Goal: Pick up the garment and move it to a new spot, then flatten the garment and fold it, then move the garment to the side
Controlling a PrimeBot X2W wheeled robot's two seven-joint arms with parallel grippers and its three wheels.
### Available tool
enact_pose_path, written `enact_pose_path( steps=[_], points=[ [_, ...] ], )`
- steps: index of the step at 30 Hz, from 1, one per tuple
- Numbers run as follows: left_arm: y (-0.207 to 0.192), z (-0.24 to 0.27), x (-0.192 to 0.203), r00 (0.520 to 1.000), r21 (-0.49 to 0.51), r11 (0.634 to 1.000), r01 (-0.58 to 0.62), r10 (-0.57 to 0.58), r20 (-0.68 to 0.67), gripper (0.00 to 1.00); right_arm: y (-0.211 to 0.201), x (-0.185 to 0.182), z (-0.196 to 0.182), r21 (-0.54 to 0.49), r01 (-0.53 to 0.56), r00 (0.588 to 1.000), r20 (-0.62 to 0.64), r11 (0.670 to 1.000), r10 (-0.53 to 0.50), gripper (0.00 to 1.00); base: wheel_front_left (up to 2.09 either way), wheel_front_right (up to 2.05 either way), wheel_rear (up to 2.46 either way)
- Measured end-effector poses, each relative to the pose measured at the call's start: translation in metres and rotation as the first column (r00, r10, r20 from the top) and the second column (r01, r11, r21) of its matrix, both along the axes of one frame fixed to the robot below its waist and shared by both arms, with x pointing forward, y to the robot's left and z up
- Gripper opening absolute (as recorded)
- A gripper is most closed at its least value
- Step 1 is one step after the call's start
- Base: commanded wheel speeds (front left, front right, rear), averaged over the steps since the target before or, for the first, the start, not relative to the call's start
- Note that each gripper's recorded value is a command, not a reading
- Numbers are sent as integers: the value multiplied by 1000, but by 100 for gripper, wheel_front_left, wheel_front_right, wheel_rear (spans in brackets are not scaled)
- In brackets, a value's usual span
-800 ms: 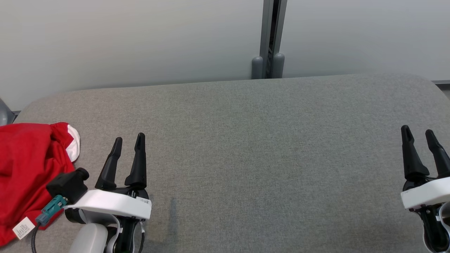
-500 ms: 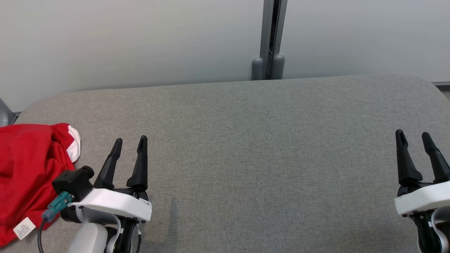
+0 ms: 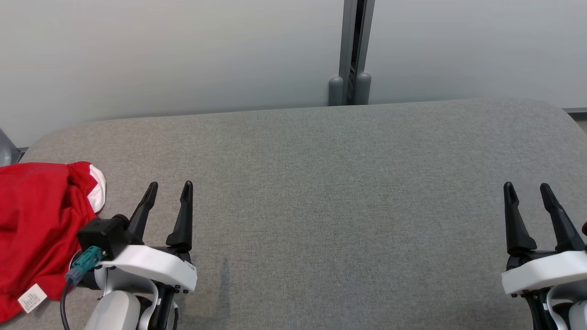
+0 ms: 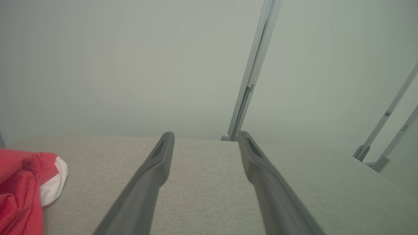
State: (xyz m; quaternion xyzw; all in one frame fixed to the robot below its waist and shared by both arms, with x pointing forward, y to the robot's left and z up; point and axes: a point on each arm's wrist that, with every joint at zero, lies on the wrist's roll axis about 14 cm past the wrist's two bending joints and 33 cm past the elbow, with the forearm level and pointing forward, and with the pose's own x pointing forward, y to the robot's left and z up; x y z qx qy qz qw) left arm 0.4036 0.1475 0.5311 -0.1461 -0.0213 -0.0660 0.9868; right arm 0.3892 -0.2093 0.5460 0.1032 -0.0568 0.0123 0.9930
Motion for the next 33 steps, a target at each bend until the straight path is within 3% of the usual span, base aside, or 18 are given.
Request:
enact_pose_path(
  steps=[33],
  points=[
    [13,-13,-4,997,241,970,-32,46,-55,100,20,-7,-12,-101,-37,999,-22,994,34,100,0,0,0]
  ],
)
